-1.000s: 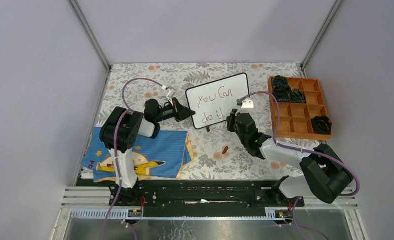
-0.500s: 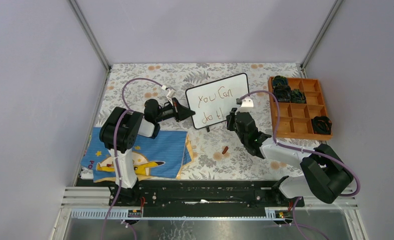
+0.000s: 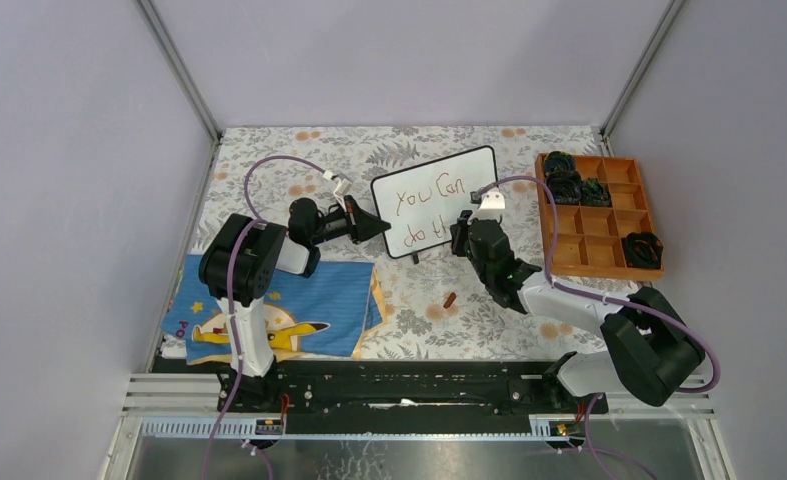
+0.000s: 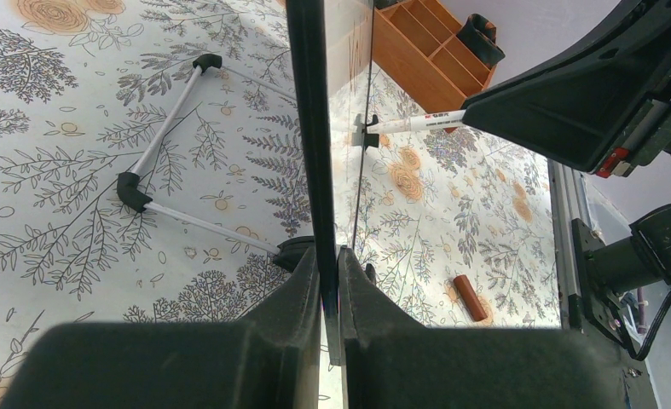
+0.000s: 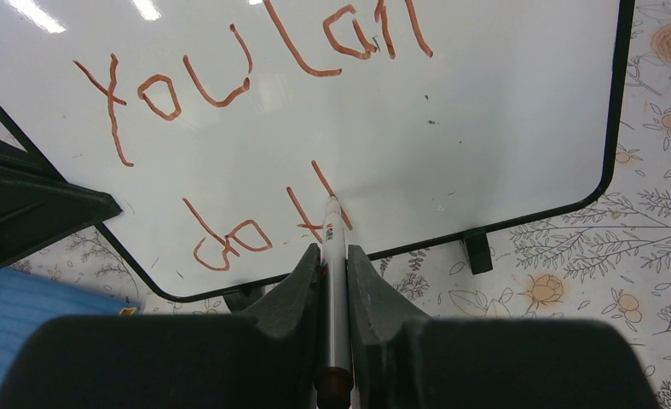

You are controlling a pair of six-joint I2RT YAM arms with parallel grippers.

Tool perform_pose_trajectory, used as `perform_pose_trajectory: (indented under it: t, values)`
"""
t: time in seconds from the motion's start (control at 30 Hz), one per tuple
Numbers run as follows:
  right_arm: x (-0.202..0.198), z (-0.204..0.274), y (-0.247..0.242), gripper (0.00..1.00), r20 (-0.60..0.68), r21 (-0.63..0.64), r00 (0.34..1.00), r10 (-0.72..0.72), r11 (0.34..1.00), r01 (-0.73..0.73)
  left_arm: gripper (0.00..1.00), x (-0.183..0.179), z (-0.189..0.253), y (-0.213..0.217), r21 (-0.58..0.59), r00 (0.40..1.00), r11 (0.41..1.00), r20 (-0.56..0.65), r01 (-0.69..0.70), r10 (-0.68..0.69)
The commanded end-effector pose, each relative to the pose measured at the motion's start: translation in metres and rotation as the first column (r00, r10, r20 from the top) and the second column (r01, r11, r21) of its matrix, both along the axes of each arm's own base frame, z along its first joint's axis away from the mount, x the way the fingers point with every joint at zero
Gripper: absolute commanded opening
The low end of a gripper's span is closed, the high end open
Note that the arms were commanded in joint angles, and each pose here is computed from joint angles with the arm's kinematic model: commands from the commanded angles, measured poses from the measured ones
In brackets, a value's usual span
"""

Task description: Write a sentence on the whiteboard

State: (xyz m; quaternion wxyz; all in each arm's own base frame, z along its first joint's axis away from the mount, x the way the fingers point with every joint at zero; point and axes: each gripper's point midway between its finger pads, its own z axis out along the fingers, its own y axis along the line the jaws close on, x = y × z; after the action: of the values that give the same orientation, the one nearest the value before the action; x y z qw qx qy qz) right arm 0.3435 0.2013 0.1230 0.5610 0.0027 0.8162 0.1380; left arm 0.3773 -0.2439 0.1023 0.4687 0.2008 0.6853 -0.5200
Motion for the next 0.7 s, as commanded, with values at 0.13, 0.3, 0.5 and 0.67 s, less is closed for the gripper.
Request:
perform_pose_trajectory:
  t: [0.13, 0.3, 0.5, 0.67]
  values:
    - [0.017, 0.025, -0.005, 0.0, 0.057, 0.006, 0.997, -0.049, 0.999, 0.049, 0.0, -0.016, -0.038, -0.005, 0.075, 0.995, 0.997, -0.098, 0.033, -0.026]
    - [0.017, 0.021, -0.01, 0.0, 0.045, -0.009, 0.997, -0.069, 0.998, 0.07, 0.0, -0.015, -0.038, -0.005, 0.075, 0.995, 0.997, -0.097, 0.034, -0.026]
    - [0.015, 0.014, -0.015, 0.0, 0.029, -0.021, 0.996, -0.085, 0.996, 0.086, 0.0, -0.016, -0.038, -0.005, 0.075, 0.995, 0.997, -0.097, 0.034, -0.026]
    - [0.013, 0.011, -0.015, 0.0, 0.018, -0.025, 0.997, -0.081, 0.996, 0.081, 0.0, -0.016, -0.038, -0.005, 0.075, 0.995, 0.997, -0.099, 0.034, -0.026]
